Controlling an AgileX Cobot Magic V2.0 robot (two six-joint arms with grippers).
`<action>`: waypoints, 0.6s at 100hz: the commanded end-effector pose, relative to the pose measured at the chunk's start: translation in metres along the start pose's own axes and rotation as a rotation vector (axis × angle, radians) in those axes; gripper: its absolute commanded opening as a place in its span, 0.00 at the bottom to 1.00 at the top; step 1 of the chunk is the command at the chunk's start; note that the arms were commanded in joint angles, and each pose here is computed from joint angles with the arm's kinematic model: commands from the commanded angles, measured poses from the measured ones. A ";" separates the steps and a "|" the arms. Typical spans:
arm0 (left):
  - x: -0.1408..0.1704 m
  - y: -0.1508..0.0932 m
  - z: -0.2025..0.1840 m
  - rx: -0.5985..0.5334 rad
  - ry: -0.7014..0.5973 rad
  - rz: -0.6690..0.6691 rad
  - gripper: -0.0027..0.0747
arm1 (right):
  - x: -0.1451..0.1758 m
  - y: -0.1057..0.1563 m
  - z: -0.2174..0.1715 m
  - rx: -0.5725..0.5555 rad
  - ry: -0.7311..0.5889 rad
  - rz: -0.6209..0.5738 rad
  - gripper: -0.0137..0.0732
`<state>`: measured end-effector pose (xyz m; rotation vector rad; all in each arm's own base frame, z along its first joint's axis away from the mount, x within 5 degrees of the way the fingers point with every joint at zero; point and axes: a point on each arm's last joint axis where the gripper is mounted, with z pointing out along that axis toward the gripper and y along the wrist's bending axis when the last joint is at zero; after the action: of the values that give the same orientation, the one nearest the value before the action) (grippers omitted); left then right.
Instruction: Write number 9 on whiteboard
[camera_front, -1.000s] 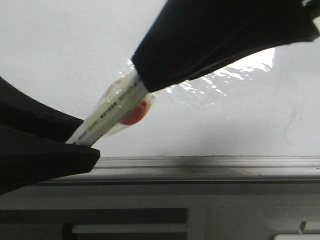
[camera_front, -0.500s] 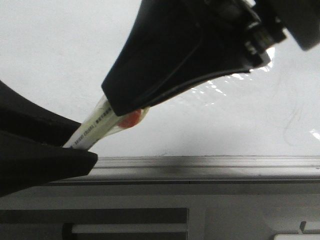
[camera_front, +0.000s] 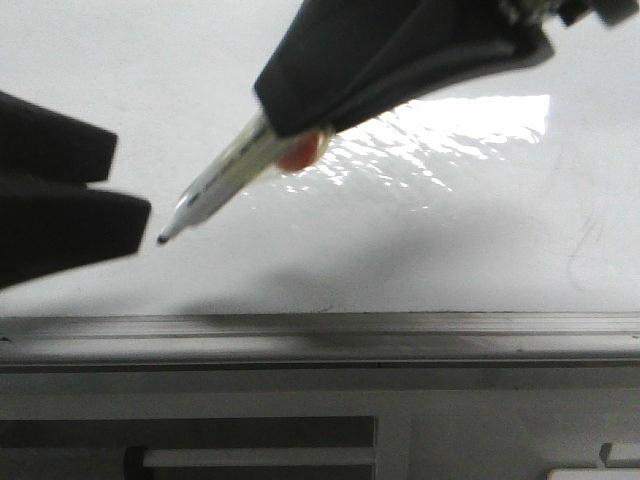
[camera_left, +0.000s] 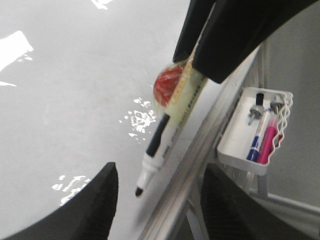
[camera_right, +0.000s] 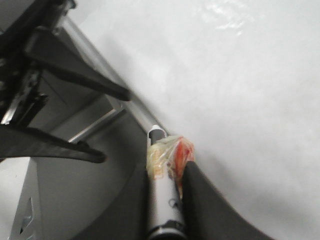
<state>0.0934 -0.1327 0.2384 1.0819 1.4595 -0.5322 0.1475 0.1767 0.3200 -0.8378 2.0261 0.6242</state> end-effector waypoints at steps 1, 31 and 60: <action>-0.021 0.007 -0.013 -0.055 -0.126 -0.055 0.50 | -0.031 -0.008 -0.024 0.040 -0.147 0.002 0.08; -0.030 0.012 -0.032 -0.106 -0.203 -0.059 0.49 | -0.068 -0.042 -0.028 0.163 -0.140 0.060 0.09; -0.032 0.013 -0.032 -0.114 -0.220 -0.097 0.49 | -0.069 -0.053 0.016 0.151 0.015 0.107 0.09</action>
<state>0.0839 -0.1084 0.2619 0.9145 1.4112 -0.5477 0.2191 0.1696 0.3594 -0.6092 2.1375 0.5480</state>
